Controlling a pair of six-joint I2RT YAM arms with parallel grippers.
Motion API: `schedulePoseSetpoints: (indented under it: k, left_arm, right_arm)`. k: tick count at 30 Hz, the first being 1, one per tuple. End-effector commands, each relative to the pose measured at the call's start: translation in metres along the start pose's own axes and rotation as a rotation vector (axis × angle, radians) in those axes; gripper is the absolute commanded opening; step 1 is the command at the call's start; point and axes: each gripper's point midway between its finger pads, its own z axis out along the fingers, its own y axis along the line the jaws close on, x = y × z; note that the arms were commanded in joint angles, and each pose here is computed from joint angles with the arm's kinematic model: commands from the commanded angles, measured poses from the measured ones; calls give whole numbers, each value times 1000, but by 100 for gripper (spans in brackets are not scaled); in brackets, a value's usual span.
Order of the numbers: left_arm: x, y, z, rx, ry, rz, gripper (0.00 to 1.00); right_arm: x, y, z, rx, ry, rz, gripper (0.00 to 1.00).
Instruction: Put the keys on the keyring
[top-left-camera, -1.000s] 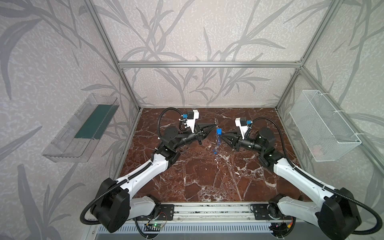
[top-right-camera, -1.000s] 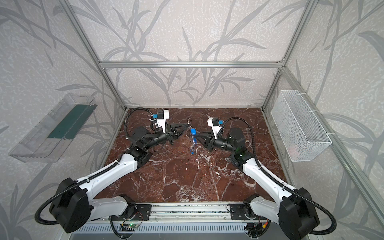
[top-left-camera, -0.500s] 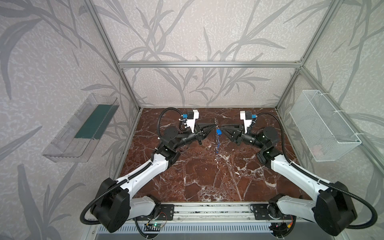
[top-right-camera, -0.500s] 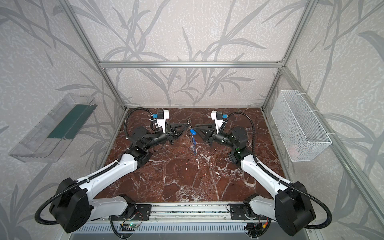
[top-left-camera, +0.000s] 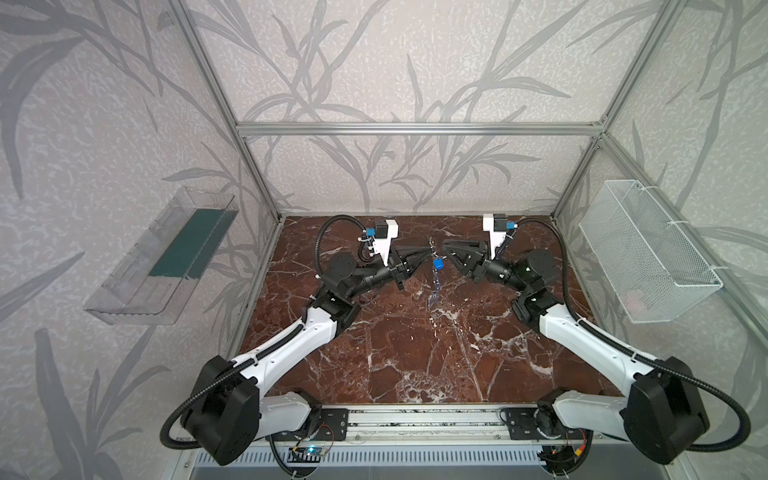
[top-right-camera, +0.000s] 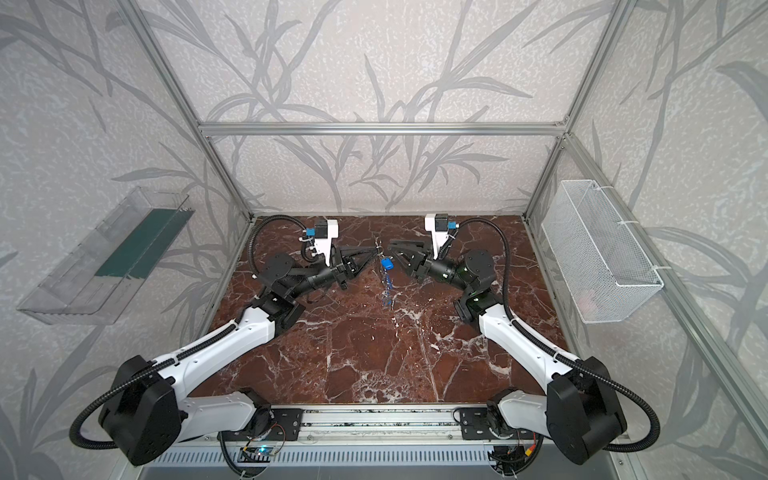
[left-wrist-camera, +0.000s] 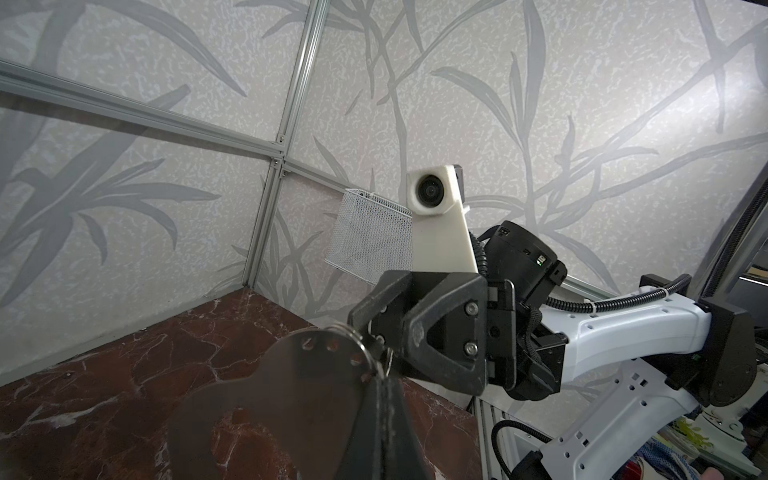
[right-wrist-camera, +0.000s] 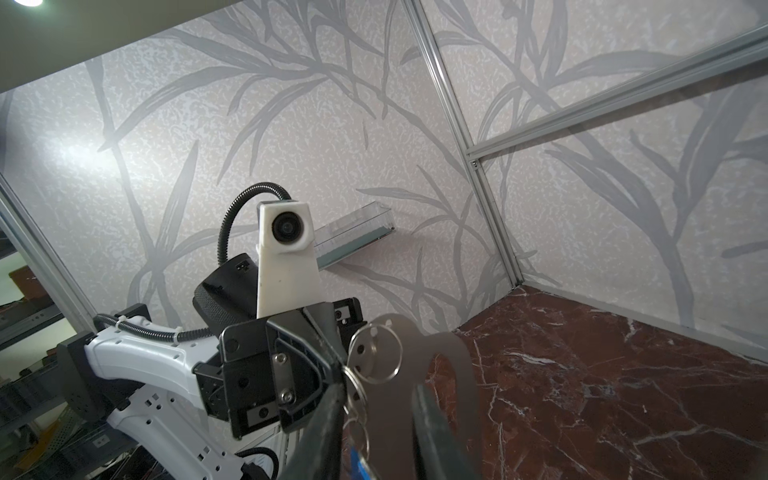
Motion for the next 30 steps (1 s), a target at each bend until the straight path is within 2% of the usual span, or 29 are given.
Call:
schedulePoseSetpoints:
  k: [1, 4, 11, 14, 22, 27, 30]
  left_arm:
    - [-14, -15, -2, 50, -40, 36, 0]
    - [-14, -16, -1, 52, -39, 37, 0]
    - [-14, -17, 0, 63, -34, 28, 0]
    - [-15, -17, 0, 63, -36, 30, 0]
    - [-16, -18, 0, 64, -40, 31, 0]
    - [-17, -18, 1, 67, -40, 31, 0]
    - [-17, -18, 1, 64, -41, 32, 0]
  right_arm:
    - [-22, 5, -5, 26, -62, -54, 29]
    - [-17, 11, 0, -29, -20, -45, 24]
    - [-5, 23, 9, -127, 41, -11, 21]
    - [-2, 24, 11, -141, 60, -5, 17]
    - [12, 25, 16, -160, 104, 14, 17]
    - [19, 23, 18, -159, 120, 29, 13]
    - [20, 23, 18, -164, 125, 32, 8]
